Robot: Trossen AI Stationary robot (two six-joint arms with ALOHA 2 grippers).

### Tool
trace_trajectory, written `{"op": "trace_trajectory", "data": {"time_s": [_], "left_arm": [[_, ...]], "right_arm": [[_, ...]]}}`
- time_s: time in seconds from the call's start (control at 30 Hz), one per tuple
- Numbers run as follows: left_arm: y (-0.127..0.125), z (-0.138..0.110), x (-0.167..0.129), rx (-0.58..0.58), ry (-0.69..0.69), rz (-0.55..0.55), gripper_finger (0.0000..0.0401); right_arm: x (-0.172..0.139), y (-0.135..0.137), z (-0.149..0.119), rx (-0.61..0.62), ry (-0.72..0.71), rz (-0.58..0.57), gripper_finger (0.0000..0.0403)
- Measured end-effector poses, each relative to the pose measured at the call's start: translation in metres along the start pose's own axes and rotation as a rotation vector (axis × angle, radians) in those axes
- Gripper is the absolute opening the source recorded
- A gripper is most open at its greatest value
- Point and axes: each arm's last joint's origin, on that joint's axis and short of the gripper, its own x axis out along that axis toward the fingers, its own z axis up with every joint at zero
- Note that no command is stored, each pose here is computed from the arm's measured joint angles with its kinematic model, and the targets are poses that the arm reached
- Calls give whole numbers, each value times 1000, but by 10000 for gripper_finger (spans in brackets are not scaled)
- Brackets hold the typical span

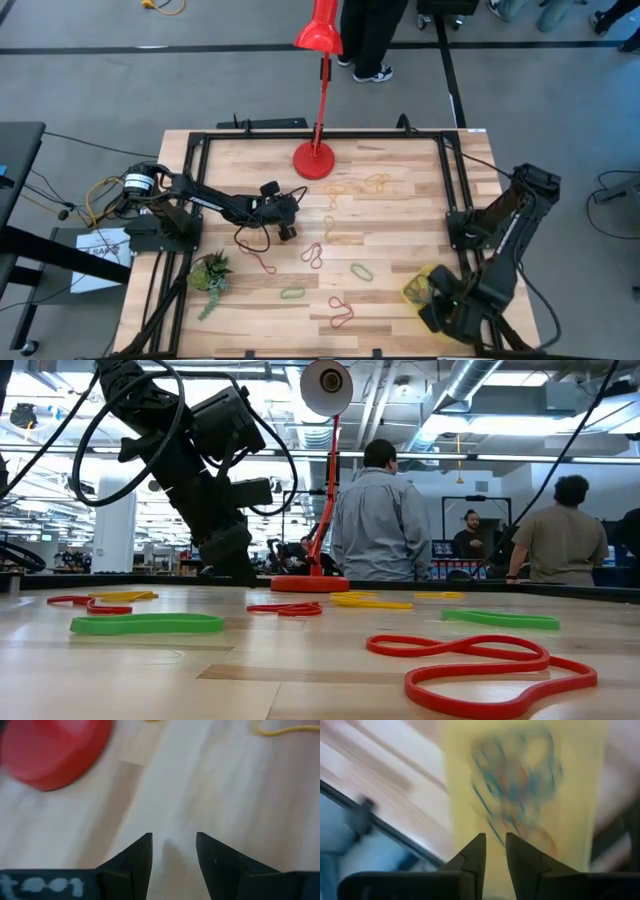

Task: Pick and place rubber bands into bin
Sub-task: Put the red rubber band into the container

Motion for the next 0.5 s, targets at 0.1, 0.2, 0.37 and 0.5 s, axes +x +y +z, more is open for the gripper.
{"op": "trace_trajectory", "data": {"time_s": [0.1, 0.2, 0.37, 0.5], "left_arm": [[-4, 4, 0, -7, -20, -129, 144], [-10, 8, -2, 2, -51, -279, 144], [-23, 8, -3, 20, -75, -396, 144], [-43, 1, 0, 103, -88, -433, 144]], "right_arm": [[-5, 5, 21, -83, -165, 66, 69], [-9, 10, 44, -204, -360, 90, 69], [-2, 23, 81, -309, -586, 17, 69], [15, 30, 113, -291, -623, -100, 69]]}}
